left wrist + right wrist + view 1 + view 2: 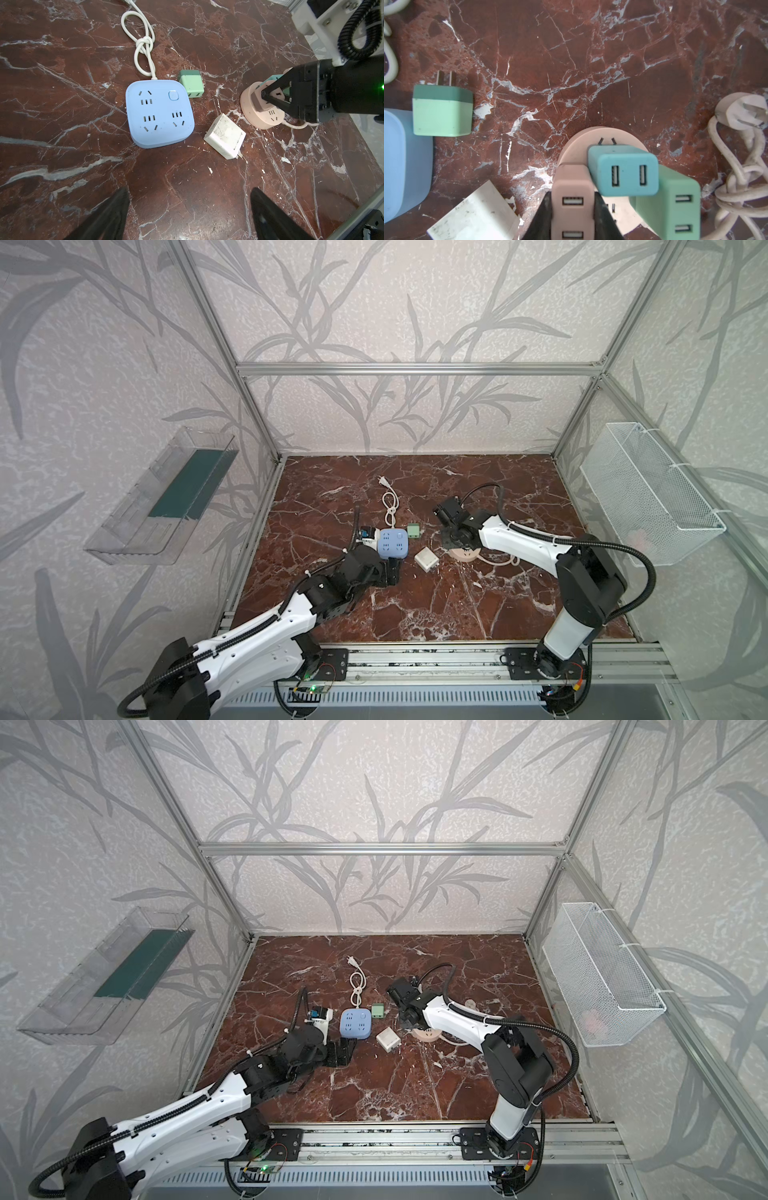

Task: Insert the plug
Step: 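Lower the pink plug with the right gripper into a socket beside the teal plug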

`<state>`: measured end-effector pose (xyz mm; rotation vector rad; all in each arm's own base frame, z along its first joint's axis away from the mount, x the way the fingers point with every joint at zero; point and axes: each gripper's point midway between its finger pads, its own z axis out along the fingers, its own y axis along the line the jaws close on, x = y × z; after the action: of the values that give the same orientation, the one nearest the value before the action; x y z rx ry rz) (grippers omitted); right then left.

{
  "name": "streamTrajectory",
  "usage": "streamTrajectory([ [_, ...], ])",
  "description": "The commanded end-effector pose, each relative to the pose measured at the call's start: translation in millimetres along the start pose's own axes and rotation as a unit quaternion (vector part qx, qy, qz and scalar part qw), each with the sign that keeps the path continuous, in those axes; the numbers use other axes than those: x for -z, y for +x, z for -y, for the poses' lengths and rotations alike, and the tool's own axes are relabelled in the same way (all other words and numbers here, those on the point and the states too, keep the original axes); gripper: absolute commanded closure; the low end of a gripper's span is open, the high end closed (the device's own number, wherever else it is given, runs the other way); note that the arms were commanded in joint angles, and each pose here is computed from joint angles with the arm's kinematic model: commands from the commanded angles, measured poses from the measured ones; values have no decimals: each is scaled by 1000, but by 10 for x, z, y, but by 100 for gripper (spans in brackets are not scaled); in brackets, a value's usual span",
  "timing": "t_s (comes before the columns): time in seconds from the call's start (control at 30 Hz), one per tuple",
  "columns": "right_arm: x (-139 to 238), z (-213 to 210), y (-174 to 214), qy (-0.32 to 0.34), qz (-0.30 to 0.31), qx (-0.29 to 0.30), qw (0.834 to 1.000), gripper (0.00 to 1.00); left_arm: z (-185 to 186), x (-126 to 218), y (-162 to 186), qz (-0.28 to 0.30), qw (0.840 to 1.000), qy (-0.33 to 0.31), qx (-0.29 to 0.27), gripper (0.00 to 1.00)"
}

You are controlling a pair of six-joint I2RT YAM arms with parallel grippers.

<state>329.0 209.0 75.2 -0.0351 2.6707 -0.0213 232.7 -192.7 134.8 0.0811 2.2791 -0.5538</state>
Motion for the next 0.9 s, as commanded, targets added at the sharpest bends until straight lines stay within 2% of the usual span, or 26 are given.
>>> streamTrajectory([
  [0.0,-92,95,399,2,-70,-21,997,100,-21,15,-48,15,1000,-2,11,11],
  [0.47,-338,164,850,10,-140,-19,990,100,-38,-38,-4,10,1000,-2,14,12],
  [0.63,-545,199,1186,22,-195,-26,980,100,-63,-69,47,3,1000,-5,15,12],
  [0.87,-693,184,1583,2,-246,-54,968,100,-97,-40,64,10,1000,-5,24,12],
])
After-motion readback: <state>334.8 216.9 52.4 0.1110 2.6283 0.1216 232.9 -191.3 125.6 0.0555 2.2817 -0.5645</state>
